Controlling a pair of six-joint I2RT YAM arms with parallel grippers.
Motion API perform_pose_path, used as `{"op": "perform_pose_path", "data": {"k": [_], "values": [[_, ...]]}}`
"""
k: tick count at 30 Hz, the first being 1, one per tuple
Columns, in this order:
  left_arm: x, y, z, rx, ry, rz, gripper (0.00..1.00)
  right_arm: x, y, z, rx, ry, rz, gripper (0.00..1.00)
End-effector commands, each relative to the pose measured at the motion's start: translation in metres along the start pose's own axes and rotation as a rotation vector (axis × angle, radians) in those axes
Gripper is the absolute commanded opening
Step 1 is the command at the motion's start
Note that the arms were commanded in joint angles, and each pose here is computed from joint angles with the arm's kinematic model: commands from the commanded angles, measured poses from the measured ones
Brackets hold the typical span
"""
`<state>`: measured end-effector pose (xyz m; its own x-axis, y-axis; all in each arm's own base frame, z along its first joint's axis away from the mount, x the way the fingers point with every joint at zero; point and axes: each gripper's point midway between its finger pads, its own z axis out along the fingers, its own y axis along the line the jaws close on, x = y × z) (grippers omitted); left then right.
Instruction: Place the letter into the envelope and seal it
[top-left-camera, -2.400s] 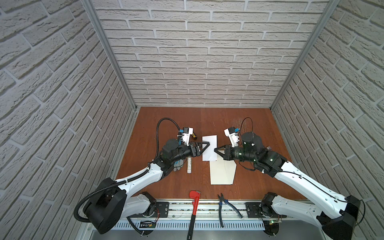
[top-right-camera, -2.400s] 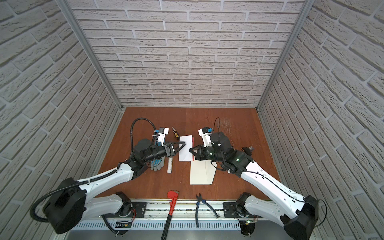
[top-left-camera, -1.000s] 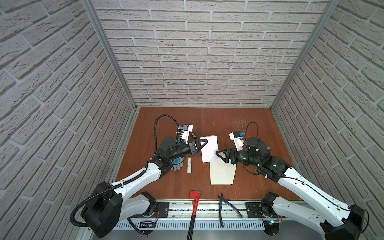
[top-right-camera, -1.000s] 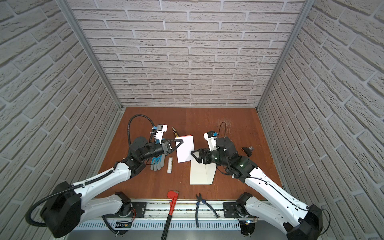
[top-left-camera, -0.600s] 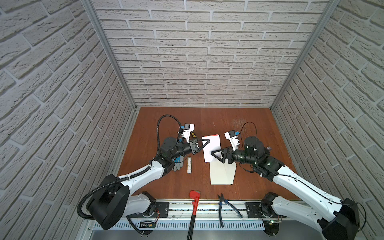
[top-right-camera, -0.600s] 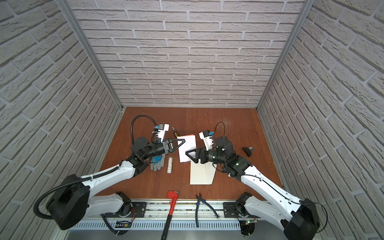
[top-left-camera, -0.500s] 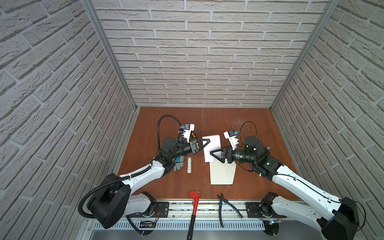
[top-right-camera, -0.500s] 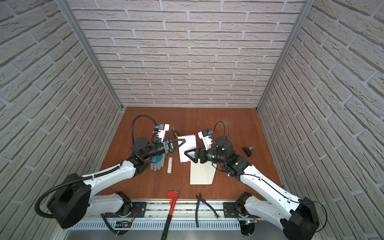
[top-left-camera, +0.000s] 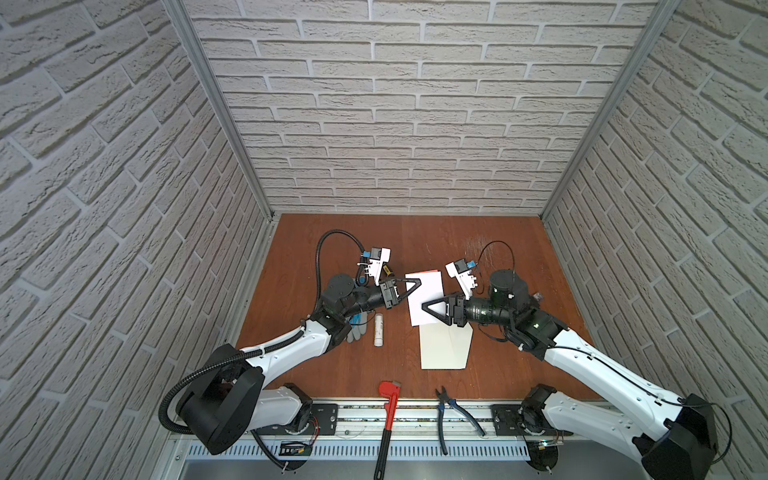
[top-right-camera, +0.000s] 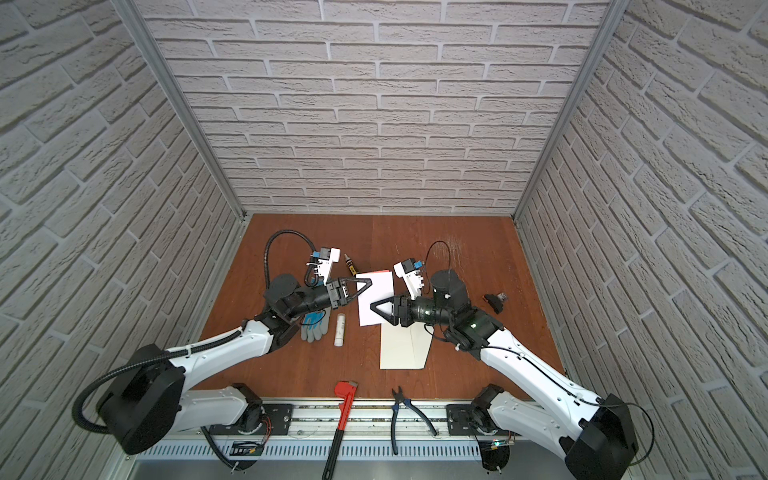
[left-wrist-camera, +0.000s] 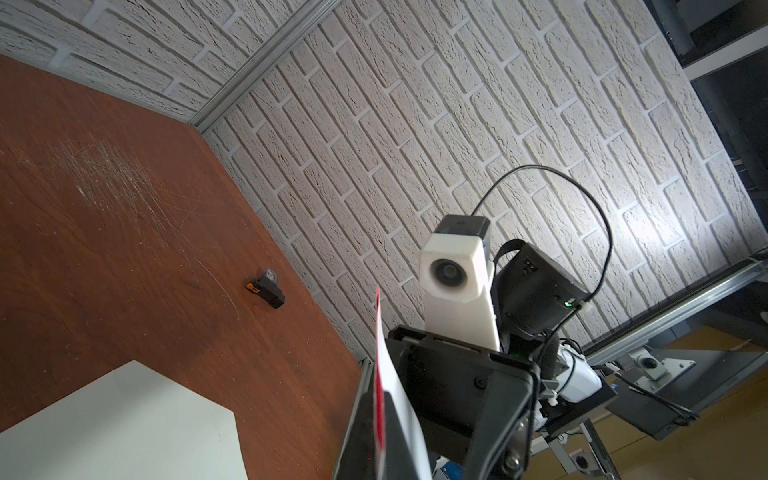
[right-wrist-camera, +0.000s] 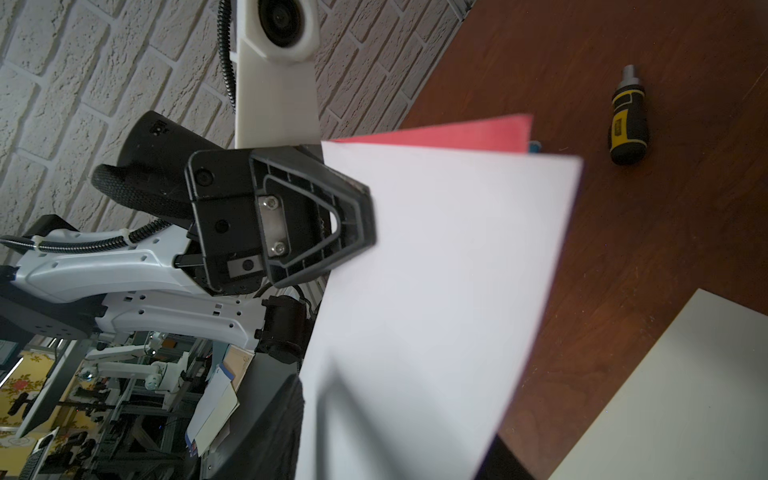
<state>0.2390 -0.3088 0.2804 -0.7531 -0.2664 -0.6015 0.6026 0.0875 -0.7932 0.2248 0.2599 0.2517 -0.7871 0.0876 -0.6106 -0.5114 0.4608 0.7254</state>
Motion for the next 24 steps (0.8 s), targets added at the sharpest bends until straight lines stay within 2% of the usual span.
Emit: {"op": "perform_pose_path", "data": {"k": [1,7,17,24], "values": [[0.000,-0.013,-0.003,0.040,-0.001,0.064,0.00,-0.015,0.018,-0.012,-0.040,-0.035,-0.041,0.51],[0.004,-0.012,-0.006,0.018,0.018,0.080,0.00,-0.019,0.016,-0.023,-0.031,-0.062,-0.013,0.54],[0.005,-0.011,-0.003,0.029,0.024,0.068,0.00,-0.018,0.018,-0.009,-0.102,-0.017,0.047,0.44],[0.004,-0.013,-0.003,0.031,0.024,0.077,0.00,-0.021,0.023,-0.011,-0.119,-0.029,0.043,0.41]]}}
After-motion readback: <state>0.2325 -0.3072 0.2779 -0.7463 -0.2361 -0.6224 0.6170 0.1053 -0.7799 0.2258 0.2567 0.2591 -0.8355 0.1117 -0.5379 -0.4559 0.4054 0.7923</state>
